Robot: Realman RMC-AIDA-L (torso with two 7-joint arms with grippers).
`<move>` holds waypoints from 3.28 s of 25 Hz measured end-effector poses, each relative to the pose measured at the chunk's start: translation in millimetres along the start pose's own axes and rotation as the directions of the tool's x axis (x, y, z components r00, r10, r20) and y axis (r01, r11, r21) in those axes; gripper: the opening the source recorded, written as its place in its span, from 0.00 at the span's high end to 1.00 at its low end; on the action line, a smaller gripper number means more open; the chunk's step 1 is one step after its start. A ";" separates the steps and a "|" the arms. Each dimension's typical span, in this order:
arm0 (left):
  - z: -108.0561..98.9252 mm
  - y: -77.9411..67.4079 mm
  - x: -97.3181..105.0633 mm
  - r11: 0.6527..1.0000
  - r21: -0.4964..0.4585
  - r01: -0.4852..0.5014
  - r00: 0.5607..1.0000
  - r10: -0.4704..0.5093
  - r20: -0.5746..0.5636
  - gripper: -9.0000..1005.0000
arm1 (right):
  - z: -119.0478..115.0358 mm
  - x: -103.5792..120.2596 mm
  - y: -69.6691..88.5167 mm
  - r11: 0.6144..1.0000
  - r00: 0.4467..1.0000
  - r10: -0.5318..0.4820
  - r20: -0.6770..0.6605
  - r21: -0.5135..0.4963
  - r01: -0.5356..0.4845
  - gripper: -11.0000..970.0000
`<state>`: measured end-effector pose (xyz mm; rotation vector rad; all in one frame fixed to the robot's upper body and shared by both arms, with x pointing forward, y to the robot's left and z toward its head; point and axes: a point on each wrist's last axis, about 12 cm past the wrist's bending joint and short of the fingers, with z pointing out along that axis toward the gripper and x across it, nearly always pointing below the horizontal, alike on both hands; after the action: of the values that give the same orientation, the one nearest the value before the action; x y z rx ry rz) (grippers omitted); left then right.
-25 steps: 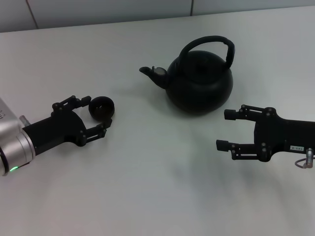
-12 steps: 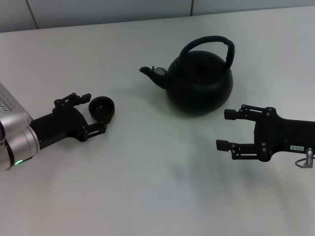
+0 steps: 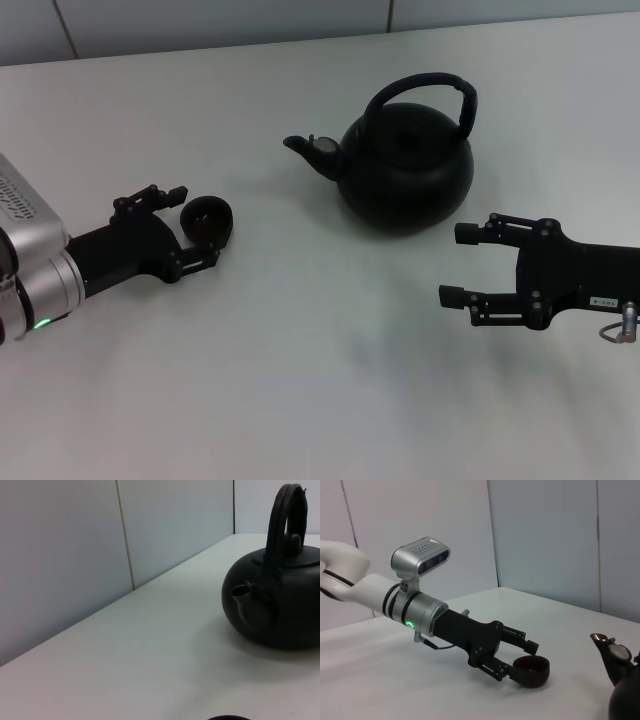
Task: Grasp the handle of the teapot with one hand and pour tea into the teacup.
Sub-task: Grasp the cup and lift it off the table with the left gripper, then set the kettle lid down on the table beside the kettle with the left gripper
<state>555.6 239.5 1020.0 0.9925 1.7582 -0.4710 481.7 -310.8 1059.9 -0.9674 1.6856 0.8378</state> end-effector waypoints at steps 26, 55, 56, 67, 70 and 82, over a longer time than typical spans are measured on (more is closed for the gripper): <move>7.0 -0.2 -0.3 1.000 0.003 -0.004 1.000 0.004 -0.031 0.29 | -0.1 -0.2 0.1 1.000 1.000 -0.001 0.001 -0.001 0.001 0.16; 35.2 -2.3 -25.3 0.994 0.090 -0.058 0.998 0.061 -0.031 0.30 | 0.9 -1.6 -0.2 1.000 1.000 -0.007 0.004 -0.007 0.007 0.16; 35.4 -2.3 -25.0 0.994 0.090 -0.059 0.997 0.062 -0.034 0.30 | 0.9 -1.6 -0.2 1.000 1.000 -0.007 0.004 -0.007 0.007 0.16; 34.4 -3.6 -20.4 0.995 0.085 -0.048 0.997 0.052 -0.052 0.30 | 1.0 -1.7 -0.3 1.000 1.000 -0.008 0.004 -0.008 0.008 0.16; 34.3 -3.3 -19.9 0.996 0.082 -0.047 0.997 0.051 -0.055 0.30 | 1.0 -1.7 -0.3 1.000 1.000 -0.008 0.004 -0.008 0.008 0.16; 33.6 -5.1 -19.1 0.995 0.093 -0.037 0.998 0.042 -0.054 0.30 | 1.2 -1.7 -0.2 1.000 1.000 -0.009 0.003 -0.009 0.009 0.16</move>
<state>573.8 205.2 1023.0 1.1126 1.7766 -0.5067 482.8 -309.5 1061.2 -0.9792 1.6749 0.8408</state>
